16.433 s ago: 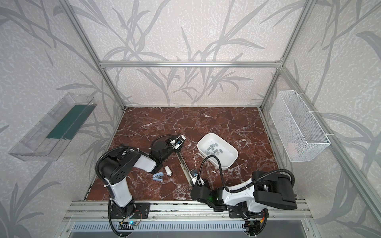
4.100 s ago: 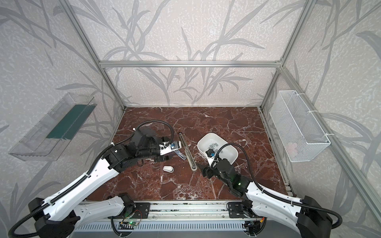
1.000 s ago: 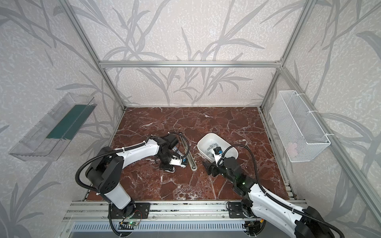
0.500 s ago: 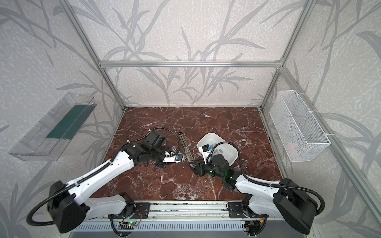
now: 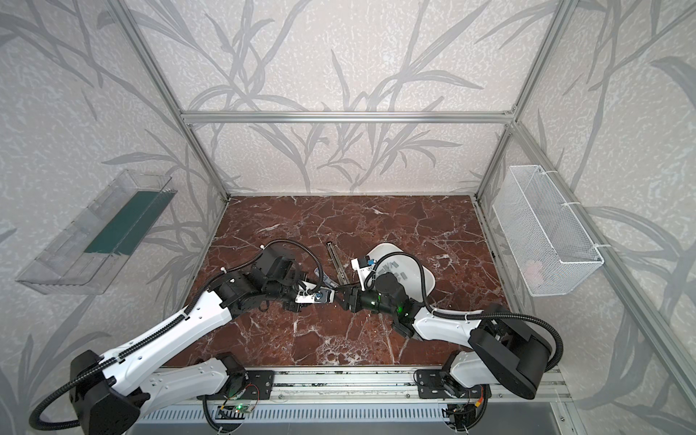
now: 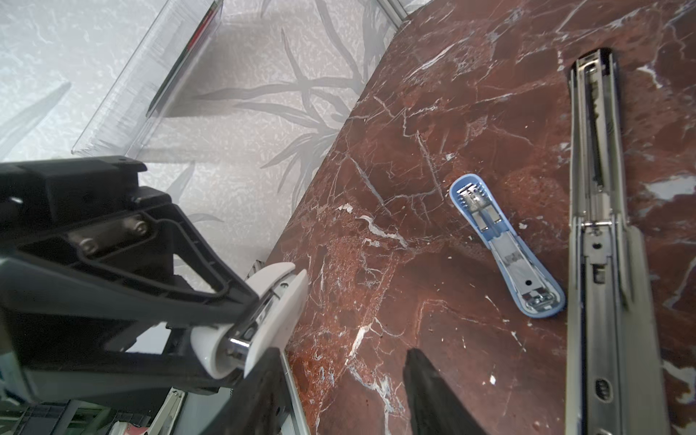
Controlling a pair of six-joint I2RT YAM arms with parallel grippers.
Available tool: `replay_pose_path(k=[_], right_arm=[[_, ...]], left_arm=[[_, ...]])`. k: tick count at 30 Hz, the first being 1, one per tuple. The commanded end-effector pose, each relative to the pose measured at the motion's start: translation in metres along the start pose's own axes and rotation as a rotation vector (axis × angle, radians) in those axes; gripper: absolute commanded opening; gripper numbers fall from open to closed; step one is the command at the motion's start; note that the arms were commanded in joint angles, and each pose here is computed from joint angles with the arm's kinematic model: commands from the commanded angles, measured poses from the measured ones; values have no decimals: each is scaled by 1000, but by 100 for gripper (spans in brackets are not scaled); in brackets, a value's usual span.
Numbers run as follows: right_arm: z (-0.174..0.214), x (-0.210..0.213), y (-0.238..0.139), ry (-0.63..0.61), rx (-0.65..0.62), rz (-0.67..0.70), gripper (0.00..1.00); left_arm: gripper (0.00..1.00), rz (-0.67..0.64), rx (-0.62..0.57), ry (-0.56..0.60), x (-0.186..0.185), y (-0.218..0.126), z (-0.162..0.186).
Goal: Load the staples into the stapler
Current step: 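Lift the white stapler with the left gripper toward the right gripper, which grips its top, then pull the white stapler's top open with right gripper while left holds base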
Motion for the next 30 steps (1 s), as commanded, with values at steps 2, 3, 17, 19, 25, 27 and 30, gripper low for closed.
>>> replay_pose_path(k=[2,3,17,19,25,27,30], right_arm=[[-12,23,3,-38,-32,-74,53],[-13,24,2,-42,-38,-73,52],[-14,41,-27,-128,-114,-57,57],[-8,38,-28,-129,-100,-30,59],[-2,31,-11,-103,-58,-9,53],[-2,32,-3,-93,-50,-31,51],[1,30,9,-80,-29,-37,47]], left_arm=[[0,-17,-36,28,4,-3,-9],[0,-22,-34,28,4,-3,-8],[0,-22,17,20,5,2,1],[0,-21,18,19,5,2,1],[0,-23,-5,24,4,-1,-3],[0,-21,-16,28,3,-2,-4],[0,-17,-29,35,1,-3,-6]])
Point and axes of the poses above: each gripper's point midway between its finger pads, its own y axis out along the fingers, its own x axis along the line the jaws close on, z = x × y, the point moved 2 cm from there along -y, back along the fingers, and after that the axes turned 4 degrees about -y, right-handed, at the moved point
